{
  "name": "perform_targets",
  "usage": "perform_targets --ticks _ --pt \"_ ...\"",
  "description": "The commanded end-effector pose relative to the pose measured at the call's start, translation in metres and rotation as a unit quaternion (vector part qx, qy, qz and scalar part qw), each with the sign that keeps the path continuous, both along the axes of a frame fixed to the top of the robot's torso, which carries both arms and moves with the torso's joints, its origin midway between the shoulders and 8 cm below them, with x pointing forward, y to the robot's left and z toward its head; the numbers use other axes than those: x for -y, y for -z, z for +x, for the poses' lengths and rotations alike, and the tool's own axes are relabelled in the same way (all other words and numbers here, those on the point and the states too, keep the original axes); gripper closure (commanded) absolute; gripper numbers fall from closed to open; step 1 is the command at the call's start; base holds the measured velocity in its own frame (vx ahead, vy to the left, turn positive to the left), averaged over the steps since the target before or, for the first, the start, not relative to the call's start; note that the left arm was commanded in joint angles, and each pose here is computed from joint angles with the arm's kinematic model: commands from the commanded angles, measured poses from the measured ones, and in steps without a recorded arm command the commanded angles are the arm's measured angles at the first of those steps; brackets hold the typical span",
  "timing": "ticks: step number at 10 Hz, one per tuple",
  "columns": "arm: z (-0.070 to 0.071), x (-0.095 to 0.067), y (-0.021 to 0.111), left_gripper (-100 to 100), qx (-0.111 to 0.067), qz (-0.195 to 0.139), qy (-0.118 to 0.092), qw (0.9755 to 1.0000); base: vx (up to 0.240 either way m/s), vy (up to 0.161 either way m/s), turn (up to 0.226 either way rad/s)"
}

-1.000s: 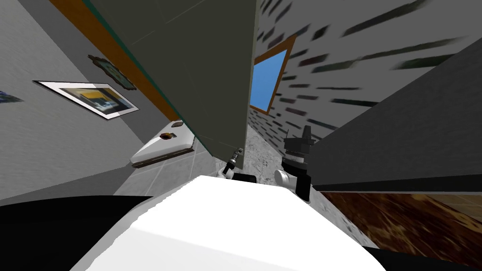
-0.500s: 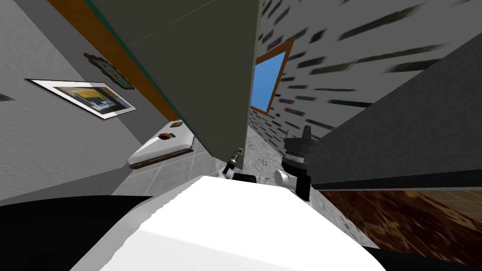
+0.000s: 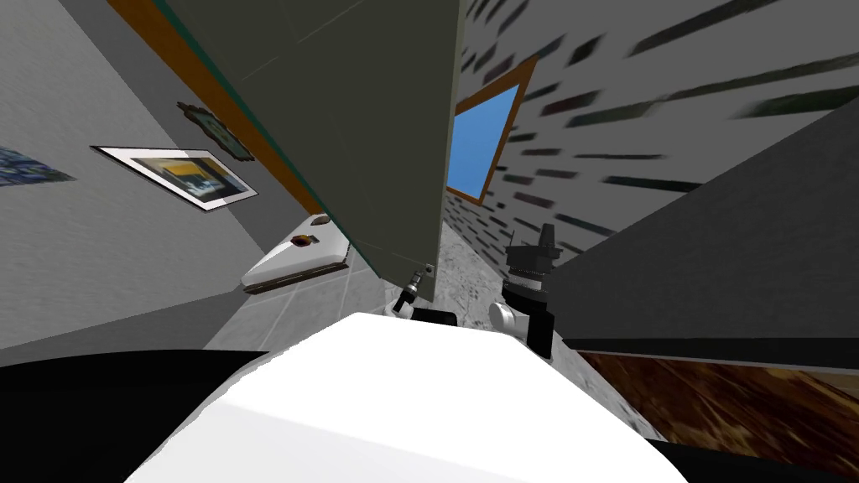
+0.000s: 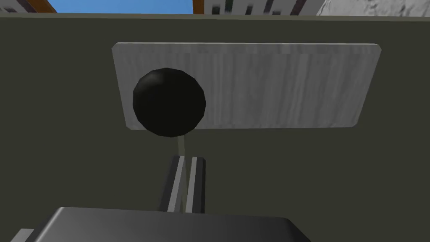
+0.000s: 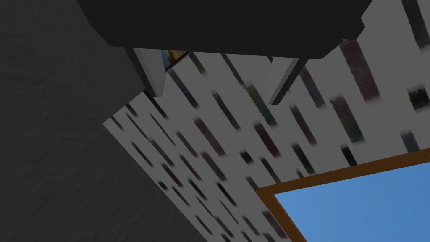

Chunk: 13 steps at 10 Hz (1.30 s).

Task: Push the door open

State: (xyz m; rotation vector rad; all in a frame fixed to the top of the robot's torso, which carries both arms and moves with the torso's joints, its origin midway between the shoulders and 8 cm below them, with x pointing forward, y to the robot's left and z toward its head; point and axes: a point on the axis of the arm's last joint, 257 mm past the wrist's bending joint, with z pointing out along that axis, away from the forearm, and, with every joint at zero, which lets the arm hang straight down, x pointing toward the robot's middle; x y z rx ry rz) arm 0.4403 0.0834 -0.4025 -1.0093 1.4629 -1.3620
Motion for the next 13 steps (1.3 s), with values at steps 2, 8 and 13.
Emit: perform_targets --ticks 2,8,13 --pt "-0.016 0.011 0.004 -100 -0.001 0.007 0.017 0.9998 -0.079 0.071 0.119" --pt "-0.054 0.059 0.001 -100 -0.003 -0.009 0.052 0.9986 -0.063 0.043 0.121" --pt "-0.066 0.072 -0.001 -100 -0.004 -0.012 0.064 0.9978 -0.029 0.008 0.063"
